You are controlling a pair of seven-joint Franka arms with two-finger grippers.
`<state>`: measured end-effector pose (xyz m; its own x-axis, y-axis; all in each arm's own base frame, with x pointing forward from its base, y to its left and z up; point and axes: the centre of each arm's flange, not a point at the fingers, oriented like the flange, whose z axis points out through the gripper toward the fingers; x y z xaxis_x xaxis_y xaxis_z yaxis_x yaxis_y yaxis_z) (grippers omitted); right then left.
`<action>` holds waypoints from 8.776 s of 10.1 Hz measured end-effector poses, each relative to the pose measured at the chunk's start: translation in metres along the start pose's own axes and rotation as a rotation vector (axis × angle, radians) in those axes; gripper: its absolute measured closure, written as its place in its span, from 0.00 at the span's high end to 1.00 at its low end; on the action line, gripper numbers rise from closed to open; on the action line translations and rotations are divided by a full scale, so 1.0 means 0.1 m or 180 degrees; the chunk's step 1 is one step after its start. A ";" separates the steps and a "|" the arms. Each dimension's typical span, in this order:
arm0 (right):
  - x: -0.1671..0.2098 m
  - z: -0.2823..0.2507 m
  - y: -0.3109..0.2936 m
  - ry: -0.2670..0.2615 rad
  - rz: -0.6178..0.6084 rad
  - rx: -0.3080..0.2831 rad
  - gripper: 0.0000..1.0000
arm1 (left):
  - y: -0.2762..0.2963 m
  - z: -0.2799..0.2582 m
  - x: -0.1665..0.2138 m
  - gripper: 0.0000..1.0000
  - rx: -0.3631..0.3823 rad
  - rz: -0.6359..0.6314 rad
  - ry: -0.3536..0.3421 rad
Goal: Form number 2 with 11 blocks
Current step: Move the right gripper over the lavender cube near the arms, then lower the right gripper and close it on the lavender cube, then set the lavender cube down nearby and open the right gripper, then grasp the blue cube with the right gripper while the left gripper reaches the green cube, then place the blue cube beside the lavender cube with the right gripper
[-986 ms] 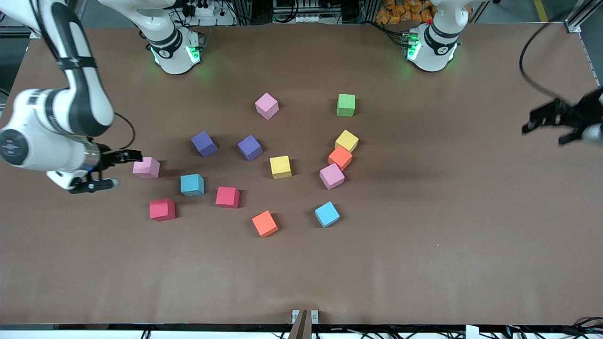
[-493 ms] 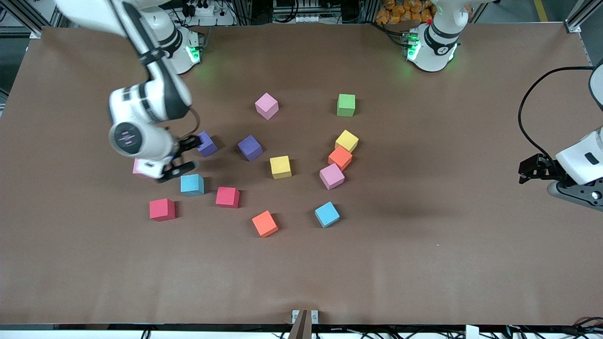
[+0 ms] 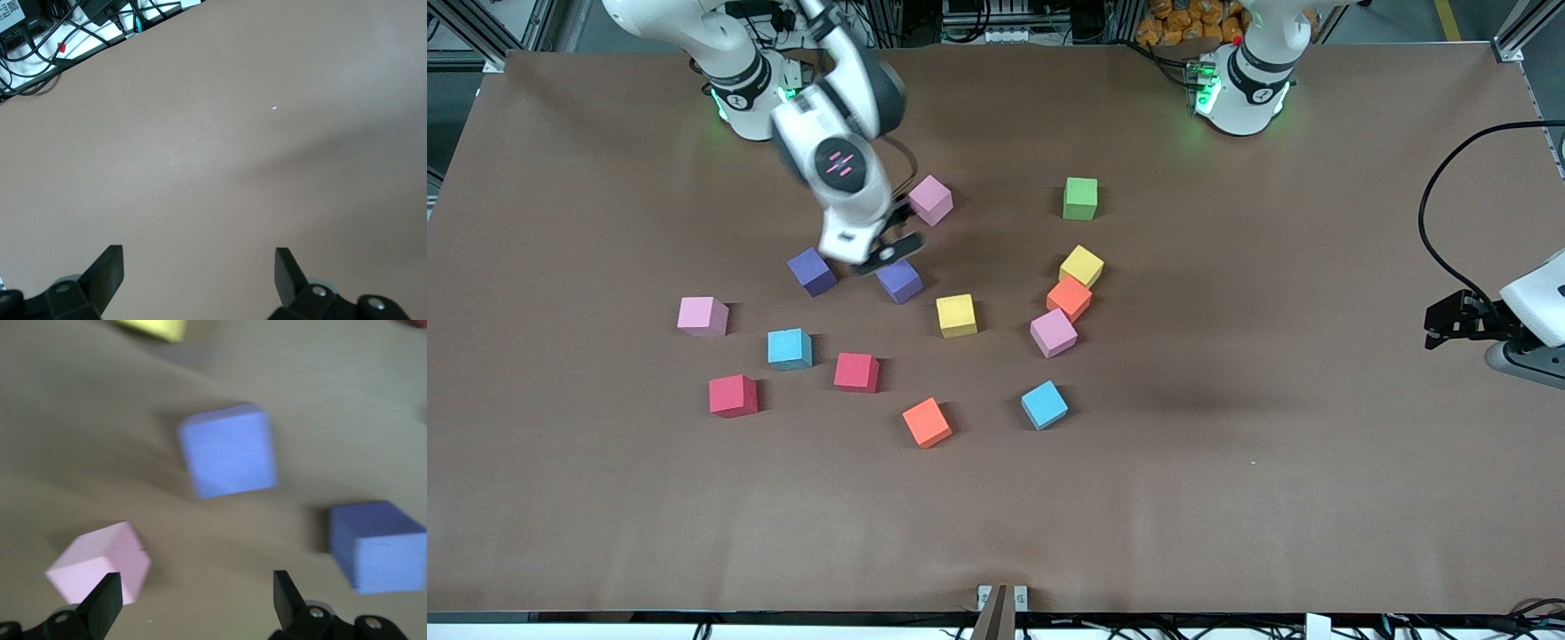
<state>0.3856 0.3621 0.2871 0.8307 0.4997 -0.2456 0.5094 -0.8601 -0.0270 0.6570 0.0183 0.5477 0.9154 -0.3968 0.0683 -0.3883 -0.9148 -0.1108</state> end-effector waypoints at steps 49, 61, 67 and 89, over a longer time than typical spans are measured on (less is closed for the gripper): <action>-1.11 0.73 -0.34 -0.0083 -0.2698 -0.0555 1.00 | 0.60 -0.75 -0.44 1.00 -0.0286 -0.0142 -0.0462; -0.45 0.58 2.19 0.0195 -0.0435 -0.0169 1.00 | 2.39 0.73 -0.26 1.00 -0.0609 -0.0119 -0.0782; 0.26 0.33 0.98 0.0372 -0.0414 -0.0146 1.00 | 3.93 1.58 -1.07 1.00 -0.0604 -0.0108 -0.0733; -0.48 0.77 -1.45 0.0130 -0.2310 -0.0620 0.53 | 5.33 2.53 -2.42 1.00 -0.0728 -0.0919 -0.0523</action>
<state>0.2550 0.4547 0.2280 0.2768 0.9409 -0.1953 0.9596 -0.2814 0.0044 0.2558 -0.3544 0.2213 0.9879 -0.1207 -0.0972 -0.1094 -0.9874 0.1145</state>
